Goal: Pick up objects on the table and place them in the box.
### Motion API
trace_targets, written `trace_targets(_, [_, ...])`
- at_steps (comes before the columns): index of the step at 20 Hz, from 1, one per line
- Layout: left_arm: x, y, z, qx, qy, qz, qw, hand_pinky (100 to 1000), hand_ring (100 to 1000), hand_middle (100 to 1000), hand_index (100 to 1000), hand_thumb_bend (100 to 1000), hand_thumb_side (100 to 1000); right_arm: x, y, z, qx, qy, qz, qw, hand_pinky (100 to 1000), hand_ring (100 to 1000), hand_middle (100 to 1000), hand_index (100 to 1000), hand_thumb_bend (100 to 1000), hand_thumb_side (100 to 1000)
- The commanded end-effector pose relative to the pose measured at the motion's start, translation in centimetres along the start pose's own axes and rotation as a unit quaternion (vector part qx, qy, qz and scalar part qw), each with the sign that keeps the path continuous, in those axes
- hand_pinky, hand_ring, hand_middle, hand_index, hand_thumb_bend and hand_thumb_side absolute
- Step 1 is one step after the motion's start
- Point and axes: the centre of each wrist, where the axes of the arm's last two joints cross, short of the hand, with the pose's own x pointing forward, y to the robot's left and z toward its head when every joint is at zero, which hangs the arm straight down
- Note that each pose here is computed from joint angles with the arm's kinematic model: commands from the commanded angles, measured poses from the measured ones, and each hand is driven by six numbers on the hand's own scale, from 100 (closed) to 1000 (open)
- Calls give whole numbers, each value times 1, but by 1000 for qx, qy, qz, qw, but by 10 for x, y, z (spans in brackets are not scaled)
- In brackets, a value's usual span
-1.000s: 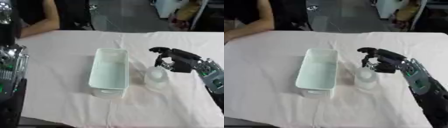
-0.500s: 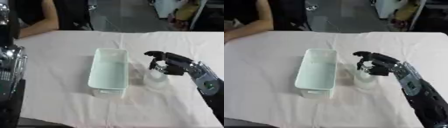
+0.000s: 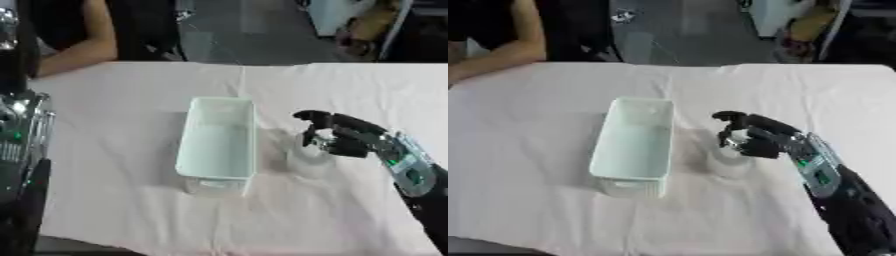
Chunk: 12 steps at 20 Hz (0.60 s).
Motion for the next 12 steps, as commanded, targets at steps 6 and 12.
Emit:
trace_targets(6, [5,2,-7,-1,-16,0,1000,524,593,670,772,100,778,-12,-3,8,-18,19,6,1000,1000,1000,1000,624,100,1000])
trace_targets(12, [5,1,-7,-1,-17,0,1000,524,593,670,772,100,777,-8,0,3,-1,7,18,1000,1000,1000,1000,629,100,1000])
